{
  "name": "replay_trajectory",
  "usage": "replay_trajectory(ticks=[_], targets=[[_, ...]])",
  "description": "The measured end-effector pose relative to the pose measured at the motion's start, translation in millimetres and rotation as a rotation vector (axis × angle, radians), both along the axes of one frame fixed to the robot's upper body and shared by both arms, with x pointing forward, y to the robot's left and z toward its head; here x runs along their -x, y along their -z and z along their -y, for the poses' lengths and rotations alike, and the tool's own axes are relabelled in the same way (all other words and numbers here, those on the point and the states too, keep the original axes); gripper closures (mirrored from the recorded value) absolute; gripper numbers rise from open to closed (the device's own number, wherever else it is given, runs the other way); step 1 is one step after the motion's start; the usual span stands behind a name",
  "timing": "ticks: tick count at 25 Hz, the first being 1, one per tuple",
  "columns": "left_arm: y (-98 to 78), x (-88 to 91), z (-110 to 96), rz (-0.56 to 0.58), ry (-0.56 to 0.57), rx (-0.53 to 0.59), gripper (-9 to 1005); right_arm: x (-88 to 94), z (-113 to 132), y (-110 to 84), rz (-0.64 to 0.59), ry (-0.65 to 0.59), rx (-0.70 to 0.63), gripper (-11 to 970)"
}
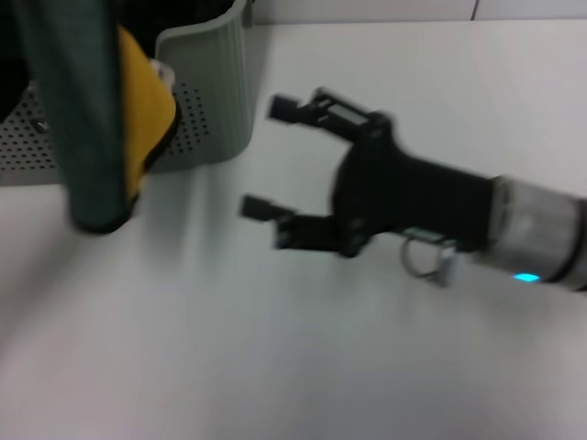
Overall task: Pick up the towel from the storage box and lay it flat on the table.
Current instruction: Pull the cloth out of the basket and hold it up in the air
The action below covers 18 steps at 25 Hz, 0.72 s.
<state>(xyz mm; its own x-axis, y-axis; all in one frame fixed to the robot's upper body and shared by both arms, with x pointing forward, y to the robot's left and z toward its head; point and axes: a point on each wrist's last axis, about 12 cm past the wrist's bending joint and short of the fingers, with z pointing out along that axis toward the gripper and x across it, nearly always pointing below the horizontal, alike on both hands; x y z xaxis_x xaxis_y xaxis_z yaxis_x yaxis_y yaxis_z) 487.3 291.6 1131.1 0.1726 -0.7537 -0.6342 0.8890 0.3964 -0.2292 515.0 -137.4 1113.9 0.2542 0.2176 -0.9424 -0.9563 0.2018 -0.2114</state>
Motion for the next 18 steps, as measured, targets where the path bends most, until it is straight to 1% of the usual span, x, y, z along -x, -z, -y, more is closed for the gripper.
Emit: replay_trajectory(ticks=[2, 4, 8, 13, 18], targets=[[5.2, -4.5, 8.6, -0.003, -0.029, -0.008, 963, 3.0, -13.6, 4.1, 0.044, 0.031, 0.039, 252], [9.0, -7.9, 15.8, -0.012, -0.043, -0.012, 963, 3.7, -22.0, 4.2, 0.076, 0.051, 0.067, 254], [12.0, -14.5, 31.0, -0.027, -0.028, -0.015, 964, -1.7, -30.1, 1.9, 0.08, 0.101, 0.107, 259], [11.3, -16.5, 40.2, -0.025, 0.022, -0.034, 964, -9.4, -26.9, 0.2, 0.075, 0.152, 0.116, 265], [12.6, -14.8, 38.2, -0.027, 0.007, -0.032, 964, -5.7, -20.2, 2.3, 0.063, 0.173, 0.098, 271]])
